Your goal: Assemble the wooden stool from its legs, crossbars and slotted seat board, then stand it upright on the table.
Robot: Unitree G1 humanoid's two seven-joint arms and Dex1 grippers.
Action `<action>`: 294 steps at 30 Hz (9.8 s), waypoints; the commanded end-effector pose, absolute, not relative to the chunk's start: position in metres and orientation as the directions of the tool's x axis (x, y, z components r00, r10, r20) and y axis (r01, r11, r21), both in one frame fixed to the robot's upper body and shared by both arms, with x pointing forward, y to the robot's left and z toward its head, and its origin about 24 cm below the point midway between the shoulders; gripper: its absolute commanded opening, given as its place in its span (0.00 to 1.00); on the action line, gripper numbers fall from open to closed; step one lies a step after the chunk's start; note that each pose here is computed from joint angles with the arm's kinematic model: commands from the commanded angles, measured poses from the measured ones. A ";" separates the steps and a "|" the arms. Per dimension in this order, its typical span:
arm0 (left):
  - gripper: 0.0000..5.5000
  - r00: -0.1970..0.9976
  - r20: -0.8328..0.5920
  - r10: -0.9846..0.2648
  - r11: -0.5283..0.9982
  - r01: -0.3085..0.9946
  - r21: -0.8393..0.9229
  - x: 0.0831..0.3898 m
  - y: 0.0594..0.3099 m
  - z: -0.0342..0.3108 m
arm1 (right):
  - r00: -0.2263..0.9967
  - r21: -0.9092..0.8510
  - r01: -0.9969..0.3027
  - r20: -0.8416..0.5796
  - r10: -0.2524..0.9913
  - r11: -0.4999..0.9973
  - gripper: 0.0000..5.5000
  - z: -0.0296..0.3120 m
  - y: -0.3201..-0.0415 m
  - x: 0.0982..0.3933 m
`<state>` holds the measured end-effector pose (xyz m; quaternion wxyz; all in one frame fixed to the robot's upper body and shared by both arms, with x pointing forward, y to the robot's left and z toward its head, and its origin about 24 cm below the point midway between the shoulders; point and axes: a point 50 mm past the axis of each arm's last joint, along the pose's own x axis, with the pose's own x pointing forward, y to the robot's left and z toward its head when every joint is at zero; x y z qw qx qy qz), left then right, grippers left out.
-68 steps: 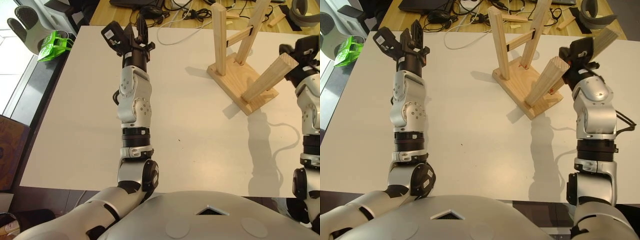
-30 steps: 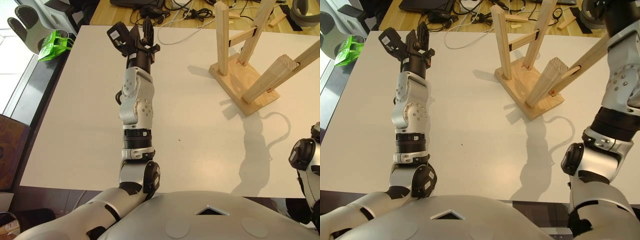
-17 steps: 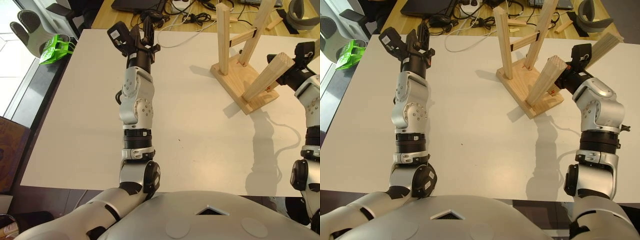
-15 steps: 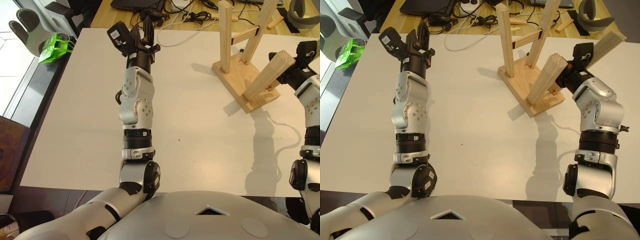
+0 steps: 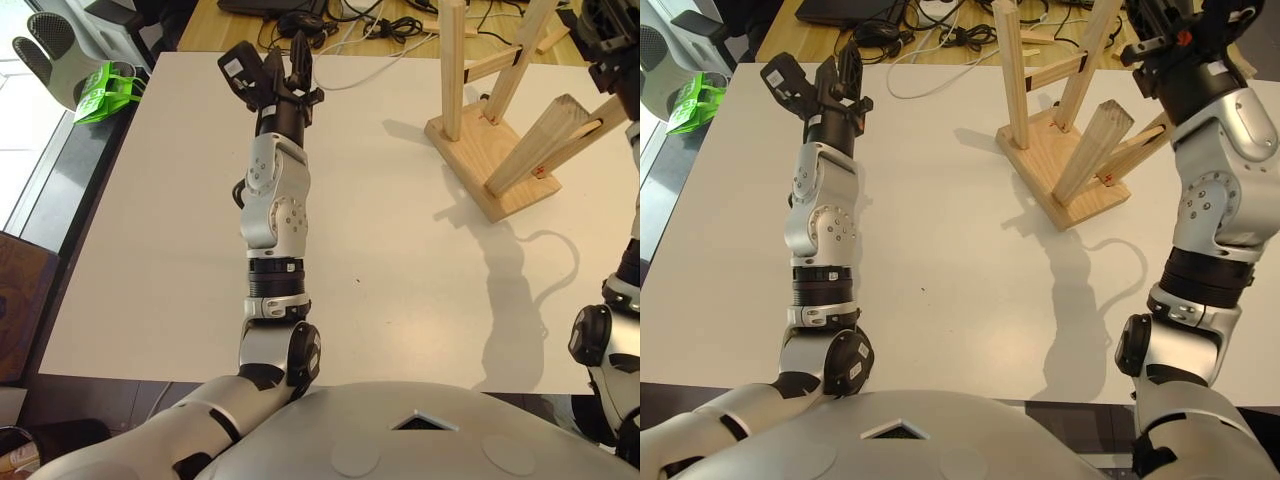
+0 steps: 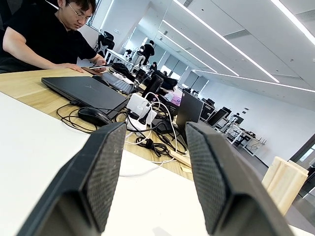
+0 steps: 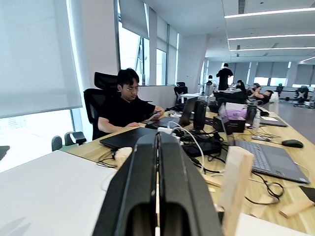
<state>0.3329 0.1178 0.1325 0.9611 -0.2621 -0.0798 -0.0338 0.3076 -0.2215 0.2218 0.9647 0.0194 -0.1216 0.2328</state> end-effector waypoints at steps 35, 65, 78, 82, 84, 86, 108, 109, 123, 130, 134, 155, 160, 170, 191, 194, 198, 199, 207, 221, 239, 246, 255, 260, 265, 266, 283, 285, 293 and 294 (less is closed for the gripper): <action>0.41 0.985 0.170 0.027 0.874 0.059 -0.482 0.341 0.123 0.115 | 0.988 -0.546 -0.017 -0.137 -0.069 0.837 0.00 0.166 -0.228 0.269; 0.41 0.961 0.062 -0.269 0.942 0.276 -0.191 0.337 0.117 0.120 | 0.799 -0.550 0.597 0.343 -0.494 0.584 0.00 0.232 -0.385 0.243; 0.41 0.730 -0.371 -0.574 0.772 0.634 0.051 0.309 0.066 0.069 | 0.681 -0.631 0.283 -0.398 -0.615 0.722 0.00 0.031 -0.388 0.112; 0.36 0.590 -0.488 -0.644 0.650 0.758 0.059 0.296 0.067 0.056 | 0.759 -0.461 0.022 -0.570 -0.315 0.887 0.00 0.013 -0.360 0.117; 0.31 0.568 -0.497 -0.656 0.636 0.771 0.040 0.294 0.067 0.053 | 0.761 -0.449 -0.016 -0.585 -0.281 0.893 0.00 0.011 -0.363 0.120; 0.27 0.573 -0.493 -0.654 0.646 0.763 0.029 0.296 0.066 0.051 | 0.763 -0.461 -0.023 -0.582 -0.282 0.887 0.00 0.012 -0.368 0.124; 0.01 0.536 -0.529 -0.658 0.606 0.794 0.050 0.304 0.029 0.029 | 0.801 -0.436 -0.196 -0.588 -0.114 0.878 0.00 0.031 -0.340 0.183; 0.01 0.536 -0.529 -0.657 0.607 0.793 0.050 0.305 0.029 0.028 | 0.799 -0.433 -0.201 -0.591 -0.108 0.879 0.00 0.031 -0.339 0.183; 0.01 0.392 -0.393 -0.832 0.483 0.860 -0.166 0.300 0.012 0.024 | 0.780 -0.406 -0.225 -0.620 -0.086 0.886 0.00 0.031 -0.327 0.172; 0.01 0.433 -0.385 -0.815 0.535 0.818 -0.211 0.312 0.006 0.022 | 0.783 -0.394 -0.238 -0.619 -0.065 0.888 0.00 0.032 -0.323 0.175; 0.01 0.434 -0.392 -0.811 0.542 0.809 -0.228 0.313 0.008 0.017 | 0.783 -0.391 -0.240 -0.619 -0.061 0.889 0.00 0.031 -0.323 0.176; 0.01 0.359 -0.318 -0.877 0.463 0.807 -0.367 0.304 0.001 0.016 | 0.793 -0.320 -0.318 -0.606 0.066 0.892 0.00 0.027 -0.299 0.179; 0.01 0.287 -0.288 -0.914 0.385 0.839 -0.385 0.297 0.008 0.016 | 0.774 -0.235 -0.428 -0.594 0.220 0.873 0.00 0.034 -0.292 0.181; 0.01 0.103 -0.360 -0.927 0.258 0.873 -0.414 0.279 0.037 0.014 | 0.738 -0.192 -0.530 -0.584 0.338 0.826 0.00 0.044 -0.290 0.186; 0.01 0.407 -0.464 -0.787 0.558 0.791 -0.250 0.308 0.047 0.009 | 0.675 -0.244 -0.574 -0.682 0.283 0.782 0.00 0.029 -0.305 0.169; 0.01 0.267 -0.413 -0.871 0.423 0.836 -0.350 0.294 0.038 0.014 | 0.676 -0.241 -0.576 -0.678 0.289 0.781 0.00 0.029 -0.305 0.171; 0.01 0.153 -0.388 -0.909 0.316 0.859 -0.402 0.282 0.035 0.019 | 0.682 -0.219 -0.583 -0.656 0.325 0.782 0.00 0.033 -0.302 0.176; 0.01 0.146 -0.385 -0.911 0.309 0.860 -0.406 0.282 0.035 0.020 | 0.681 -0.211 -0.588 -0.650 0.337 0.781 0.00 0.034 -0.301 0.178; 0.01 0.153 -0.374 -0.915 0.312 0.856 -0.412 0.282 0.046 0.030 | 0.634 -0.086 -0.641 -0.619 0.463 0.763 0.00 0.045 -0.286 0.179; 0.01 0.174 -0.345 -0.922 0.312 0.861 -0.401 0.269 0.068 0.053 | 0.575 0.104 -0.697 -0.510 0.640 0.709 0.00 0.076 -0.265 0.184; 0.01 0.167 -0.300 -0.939 0.282 0.874 -0.396 0.262 0.078 0.072 | 0.495 0.226 -0.739 -0.458 0.739 0.635 0.00 0.087 -0.259 0.177; 0.01 0.159 -0.257 -0.953 0.257 0.872 -0.417 0.257 0.077 0.081 | 0.487 0.270 -0.741 -0.415 0.768 0.615 0.00 0.094 -0.256 0.178; 0.01 0.149 -0.232 -0.961 0.239 0.869 -0.433 0.252 0.076 0.088 | 0.469 0.299 -0.751 -0.386 0.794 0.589 0.00 0.104 -0.242 0.178; 0.01 0.152 -0.216 -0.964 0.233 0.874 -0.426 0.250 0.077 0.095 | 0.459 0.315 -0.757 -0.367 0.809 0.572 0.00 0.112 -0.236 0.179; 0.01 0.154 -0.195 -0.969 0.224 0.880 -0.418 0.249 0.079 0.103 | 0.453 0.331 -0.763 -0.341 0.824 0.556 0.00 0.120 -0.234 0.180; 0.01 0.157 -0.192 -0.969 0.225 0.880 -0.418 0.249 0.080 0.104 | 0.452 0.334 -0.764 -0.333 0.827 0.552 0.00 0.121 -0.233 0.181; 0.01 0.168 -0.157 -0.973 0.219 0.883 -0.415 0.249 0.082 0.111 | 0.395 0.365 -0.787 -0.321 0.861 0.497 0.00 0.129 -0.222 0.177; 0.01 0.167 -0.146 -0.975 0.214 0.884 -0.415 0.249 0.083 0.114 | 0.394 0.379 -0.783 -0.312 0.865 0.493 0.00 0.129 -0.223 0.176; 0.01 0.157 -0.089 -0.984 0.179 0.893 -0.413 0.249 0.082 0.121 | 0.380 0.387 -0.786 -0.310 0.871 0.481 0.00 0.129 -0.222 0.175; 0.01 0.156 -0.088 -0.984 0.179 0.893 -0.412 0.249 0.082 0.121 | 0.378 0.389 -0.787 -0.310 0.872 0.479 0.00 0.128 -0.222 0.174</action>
